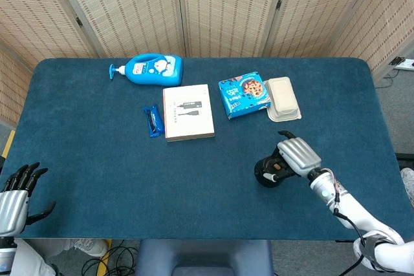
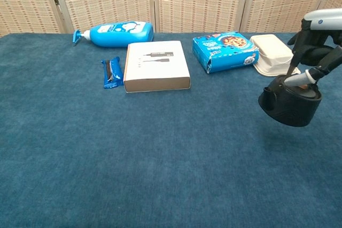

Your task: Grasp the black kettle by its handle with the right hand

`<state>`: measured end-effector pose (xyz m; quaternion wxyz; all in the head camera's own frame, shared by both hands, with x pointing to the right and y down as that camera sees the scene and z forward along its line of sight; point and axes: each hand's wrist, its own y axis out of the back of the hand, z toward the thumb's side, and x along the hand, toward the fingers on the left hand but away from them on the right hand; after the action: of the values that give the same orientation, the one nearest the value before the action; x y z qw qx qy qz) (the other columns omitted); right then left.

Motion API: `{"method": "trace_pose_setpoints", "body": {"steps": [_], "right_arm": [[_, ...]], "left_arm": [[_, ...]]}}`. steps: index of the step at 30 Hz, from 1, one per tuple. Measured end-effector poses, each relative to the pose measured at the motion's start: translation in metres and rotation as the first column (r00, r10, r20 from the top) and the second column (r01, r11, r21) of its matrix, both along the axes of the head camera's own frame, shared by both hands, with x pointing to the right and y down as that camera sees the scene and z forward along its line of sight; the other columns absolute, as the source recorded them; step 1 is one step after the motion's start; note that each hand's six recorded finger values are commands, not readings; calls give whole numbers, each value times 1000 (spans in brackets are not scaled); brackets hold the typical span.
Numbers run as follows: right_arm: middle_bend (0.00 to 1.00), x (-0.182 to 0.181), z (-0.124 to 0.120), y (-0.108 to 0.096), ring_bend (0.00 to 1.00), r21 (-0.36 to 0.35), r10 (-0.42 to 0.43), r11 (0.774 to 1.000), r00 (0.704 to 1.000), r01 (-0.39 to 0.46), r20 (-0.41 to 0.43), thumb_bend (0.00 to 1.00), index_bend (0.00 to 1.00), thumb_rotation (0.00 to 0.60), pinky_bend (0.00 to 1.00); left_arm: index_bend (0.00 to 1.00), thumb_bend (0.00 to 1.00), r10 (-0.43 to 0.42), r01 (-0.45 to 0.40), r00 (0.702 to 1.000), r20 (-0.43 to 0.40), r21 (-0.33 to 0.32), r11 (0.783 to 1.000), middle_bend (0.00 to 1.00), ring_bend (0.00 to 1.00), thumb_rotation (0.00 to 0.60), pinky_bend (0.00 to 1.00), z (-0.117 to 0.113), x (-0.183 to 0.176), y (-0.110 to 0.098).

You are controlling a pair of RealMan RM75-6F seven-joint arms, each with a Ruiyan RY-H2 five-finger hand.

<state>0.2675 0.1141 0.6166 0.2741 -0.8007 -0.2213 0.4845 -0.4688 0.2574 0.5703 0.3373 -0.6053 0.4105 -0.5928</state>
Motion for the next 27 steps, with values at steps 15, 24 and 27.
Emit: {"method": "trace_pose_setpoints", "body": {"steps": [15, 24, 27], "right_arm": [[967, -3, 0, 0, 955, 26, -5, 1000, 1000, 5, 10, 419, 1000, 450, 241], [971, -11, 0, -5, 958, 49, -33, 998, 999, 33, 9, 473, 1000, 458, 393], [971, -14, 0, -8, 958, 61, -52, 997, 999, 52, 0, 483, 1000, 459, 409]], "left_arm": [[208, 256, 1, -1, 1000, 3, -1, 1000, 125, 99, 600, 169, 1, 0, 0], [209, 256, 3, -3, 1000, 3, 0, 1000, 125, 99, 600, 169, 1, 1, -1], [209, 256, 1, -1, 1000, 4, -2, 1000, 125, 99, 600, 169, 1, 0, 0]]}}
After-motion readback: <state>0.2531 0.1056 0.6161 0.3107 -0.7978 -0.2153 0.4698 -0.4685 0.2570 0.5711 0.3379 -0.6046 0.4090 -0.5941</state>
